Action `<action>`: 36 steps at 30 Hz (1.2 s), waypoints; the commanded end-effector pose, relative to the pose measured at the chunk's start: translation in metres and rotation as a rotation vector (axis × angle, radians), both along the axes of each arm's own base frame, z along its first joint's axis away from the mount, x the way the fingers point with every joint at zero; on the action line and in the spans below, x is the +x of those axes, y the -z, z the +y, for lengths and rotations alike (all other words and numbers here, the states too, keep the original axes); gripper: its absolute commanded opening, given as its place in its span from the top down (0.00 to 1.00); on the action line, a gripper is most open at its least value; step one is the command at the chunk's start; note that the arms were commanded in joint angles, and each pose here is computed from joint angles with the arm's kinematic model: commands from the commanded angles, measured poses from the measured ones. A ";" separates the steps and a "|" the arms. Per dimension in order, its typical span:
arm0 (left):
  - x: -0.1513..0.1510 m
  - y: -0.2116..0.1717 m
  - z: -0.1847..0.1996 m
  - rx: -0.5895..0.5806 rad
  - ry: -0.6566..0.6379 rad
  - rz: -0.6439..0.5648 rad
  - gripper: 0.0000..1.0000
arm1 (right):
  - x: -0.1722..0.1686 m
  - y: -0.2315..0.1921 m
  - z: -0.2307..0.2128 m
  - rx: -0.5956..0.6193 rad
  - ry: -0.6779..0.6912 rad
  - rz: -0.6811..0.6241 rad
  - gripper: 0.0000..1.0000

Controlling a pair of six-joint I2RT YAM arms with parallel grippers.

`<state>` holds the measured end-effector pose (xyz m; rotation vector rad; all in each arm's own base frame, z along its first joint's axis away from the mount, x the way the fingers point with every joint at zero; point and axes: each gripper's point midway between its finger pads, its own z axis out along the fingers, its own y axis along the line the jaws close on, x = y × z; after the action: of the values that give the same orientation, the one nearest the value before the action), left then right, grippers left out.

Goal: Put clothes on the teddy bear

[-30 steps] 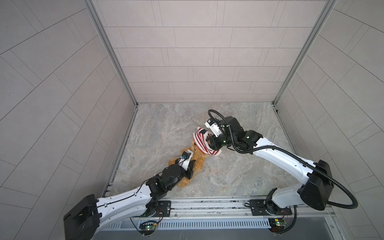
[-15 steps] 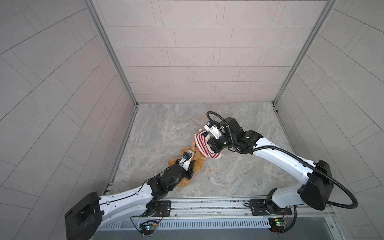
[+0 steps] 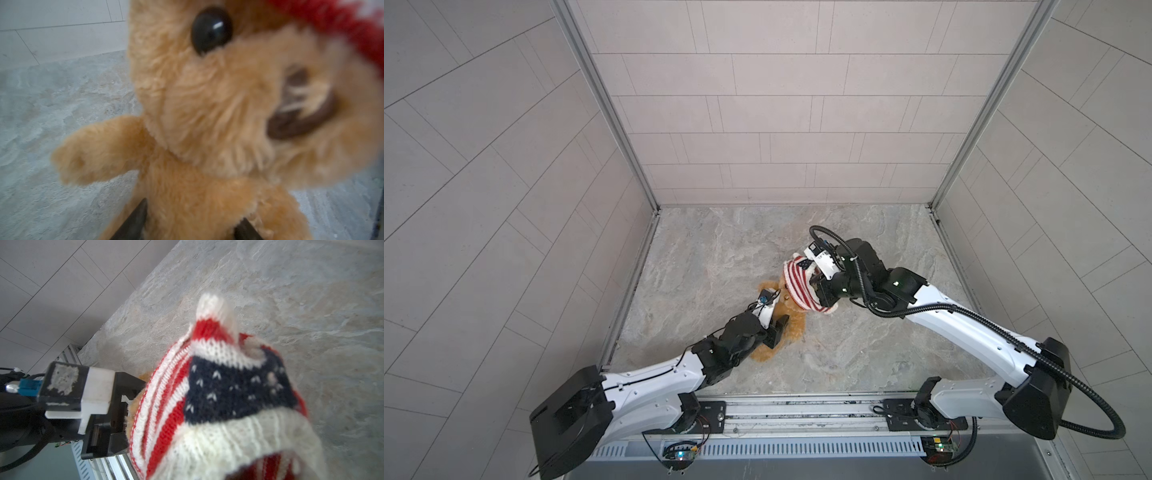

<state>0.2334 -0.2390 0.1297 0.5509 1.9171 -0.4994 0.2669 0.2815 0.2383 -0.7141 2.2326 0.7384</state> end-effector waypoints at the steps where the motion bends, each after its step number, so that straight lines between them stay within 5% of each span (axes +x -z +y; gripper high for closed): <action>1: 0.001 -0.004 -0.009 -0.065 0.026 0.079 0.35 | 0.017 -0.017 -0.020 -0.035 0.070 -0.120 1.00; 7: -0.004 -0.004 0.004 -0.201 0.040 0.203 0.32 | 0.027 -0.036 -0.029 -0.055 0.066 -0.254 1.00; 23: 0.010 -0.139 -0.016 -0.733 0.189 0.319 0.49 | -0.026 -0.024 -0.022 -0.116 -0.156 -0.443 1.00; 29: 0.017 -0.143 -0.027 -0.767 0.210 0.366 0.56 | -0.038 -0.017 -0.014 -0.108 -0.198 -0.469 1.00; 36: 0.020 -0.136 -0.022 -0.739 0.167 0.369 0.77 | -0.042 -0.012 -0.007 -0.096 -0.212 -0.474 1.00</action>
<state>0.2523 -0.2619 0.2444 0.1163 1.9028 -1.4079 0.2255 0.2677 0.2348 -1.0527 1.8658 0.4887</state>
